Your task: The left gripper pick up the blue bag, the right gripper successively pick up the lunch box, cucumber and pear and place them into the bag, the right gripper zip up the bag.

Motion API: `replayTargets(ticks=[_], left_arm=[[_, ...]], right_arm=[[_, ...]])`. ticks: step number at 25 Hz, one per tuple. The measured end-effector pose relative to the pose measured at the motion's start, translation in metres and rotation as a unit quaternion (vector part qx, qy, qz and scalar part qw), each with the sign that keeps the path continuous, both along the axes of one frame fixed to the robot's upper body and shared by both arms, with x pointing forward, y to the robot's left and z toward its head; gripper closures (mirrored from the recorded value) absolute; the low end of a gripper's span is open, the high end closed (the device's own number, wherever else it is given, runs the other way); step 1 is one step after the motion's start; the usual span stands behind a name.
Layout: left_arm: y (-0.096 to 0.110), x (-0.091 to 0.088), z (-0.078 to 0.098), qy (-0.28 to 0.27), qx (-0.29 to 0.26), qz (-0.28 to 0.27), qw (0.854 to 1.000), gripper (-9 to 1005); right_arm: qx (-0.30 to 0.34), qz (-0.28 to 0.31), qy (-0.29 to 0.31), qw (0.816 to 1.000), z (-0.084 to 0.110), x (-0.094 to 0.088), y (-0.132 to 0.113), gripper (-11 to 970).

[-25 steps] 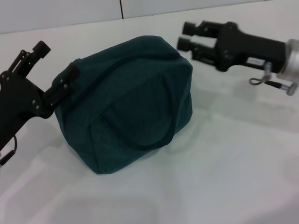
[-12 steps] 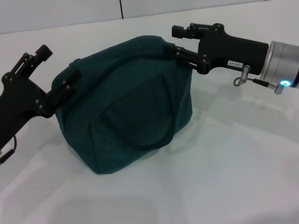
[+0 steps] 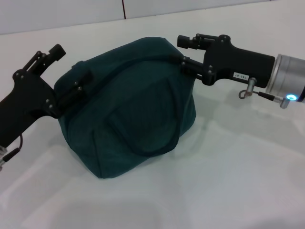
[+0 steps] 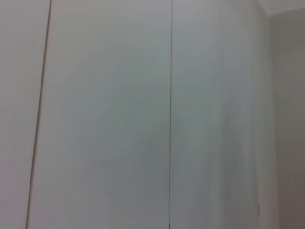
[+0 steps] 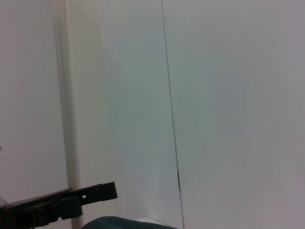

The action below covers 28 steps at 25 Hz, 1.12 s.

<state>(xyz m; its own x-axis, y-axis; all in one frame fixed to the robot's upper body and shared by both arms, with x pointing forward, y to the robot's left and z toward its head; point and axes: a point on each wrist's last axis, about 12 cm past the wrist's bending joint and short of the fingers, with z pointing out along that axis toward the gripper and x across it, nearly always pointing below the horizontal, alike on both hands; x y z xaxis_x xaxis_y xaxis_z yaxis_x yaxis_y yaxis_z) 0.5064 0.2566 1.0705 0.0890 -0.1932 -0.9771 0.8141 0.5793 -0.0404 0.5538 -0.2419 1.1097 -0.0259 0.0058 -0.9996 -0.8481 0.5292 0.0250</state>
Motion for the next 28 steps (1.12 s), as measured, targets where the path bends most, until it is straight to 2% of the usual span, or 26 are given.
replayTargets(ticks=[13, 20, 28], left_arm=[[-0.003, -0.013, 0.001, -0.030, -0.012, -0.020, 0.999, 167], [-0.006, -0.018, -0.003, -0.027, -0.008, -0.026, 0.999, 167], [-0.009, -0.016, -0.001, -0.020, -0.007, -0.043, 0.999, 167]], right_arm=[[0.035, 0.033, -0.027, 0.998, 0.004, -0.017, -0.003, 519], [0.049, 0.020, -0.038, 0.998, -0.001, -0.023, -0.008, 519], [0.057, 0.011, -0.039, 0.998, -0.006, -0.026, -0.011, 519]])
